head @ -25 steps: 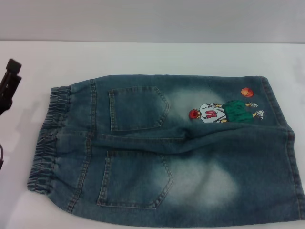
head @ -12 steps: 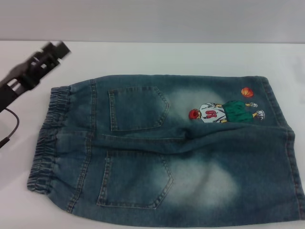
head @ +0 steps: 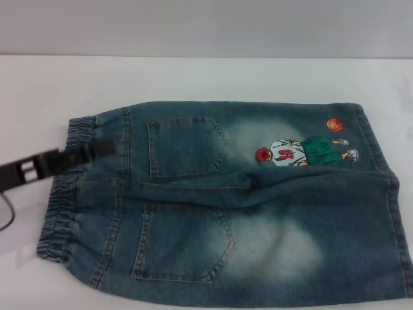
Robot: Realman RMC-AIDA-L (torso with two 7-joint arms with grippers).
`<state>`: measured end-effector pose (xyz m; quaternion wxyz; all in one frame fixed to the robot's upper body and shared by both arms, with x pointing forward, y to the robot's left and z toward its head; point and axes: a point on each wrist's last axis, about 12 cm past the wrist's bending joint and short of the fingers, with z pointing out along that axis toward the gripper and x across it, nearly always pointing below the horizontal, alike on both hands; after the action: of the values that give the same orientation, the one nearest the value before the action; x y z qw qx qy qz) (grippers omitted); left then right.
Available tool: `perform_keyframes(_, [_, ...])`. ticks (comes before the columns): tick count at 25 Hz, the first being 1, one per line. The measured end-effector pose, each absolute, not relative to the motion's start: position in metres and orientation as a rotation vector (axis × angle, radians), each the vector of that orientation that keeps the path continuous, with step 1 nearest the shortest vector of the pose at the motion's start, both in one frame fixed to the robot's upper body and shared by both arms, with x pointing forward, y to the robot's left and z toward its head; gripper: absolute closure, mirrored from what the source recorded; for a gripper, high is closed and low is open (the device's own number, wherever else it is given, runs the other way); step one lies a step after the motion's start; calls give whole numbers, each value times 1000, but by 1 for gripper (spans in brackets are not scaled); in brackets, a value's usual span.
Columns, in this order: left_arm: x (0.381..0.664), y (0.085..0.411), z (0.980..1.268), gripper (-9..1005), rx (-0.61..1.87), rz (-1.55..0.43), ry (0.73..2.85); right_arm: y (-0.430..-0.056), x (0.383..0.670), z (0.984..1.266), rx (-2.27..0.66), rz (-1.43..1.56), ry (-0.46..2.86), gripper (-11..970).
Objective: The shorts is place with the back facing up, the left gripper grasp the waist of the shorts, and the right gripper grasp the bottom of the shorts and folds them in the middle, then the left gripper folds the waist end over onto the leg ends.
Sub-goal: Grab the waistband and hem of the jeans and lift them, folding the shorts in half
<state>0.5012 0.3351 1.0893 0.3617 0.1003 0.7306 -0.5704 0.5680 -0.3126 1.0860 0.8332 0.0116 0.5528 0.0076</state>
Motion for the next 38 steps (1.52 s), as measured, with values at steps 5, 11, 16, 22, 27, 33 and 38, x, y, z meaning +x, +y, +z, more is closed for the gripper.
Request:
perform_keyframes(5, [485, 357, 1084, 171, 210, -1456, 2029, -313, 570, 1086, 25, 9, 1183, 362])
perform_keyframes(11, [473, 380, 1076, 171, 83, -1375, 2124, -313, 574, 1088, 21, 10, 1182, 362])
perform_keyframes(16, [465, 389, 1067, 171, 41, -1321, 2212, -313, 575, 1089, 19, 10, 1180, 362])
perform_keyframes(22, [463, 392, 1061, 171, 25, -1282, 2297, -312, 577, 1090, 17, 12, 1180, 362])
perform_keyframes(27, [462, 399, 1063, 172, 14, -1257, 2309, -311, 578, 1090, 18, 13, 1189, 362])
perform_keyframes(33, [459, 406, 1064, 172, -5, -1240, 2320, -311, 578, 1090, 18, 14, 1188, 362])
perform_keyframes(38, [455, 407, 1061, 172, -8, -1233, 2352, -312, 578, 1090, 18, 13, 1188, 362])
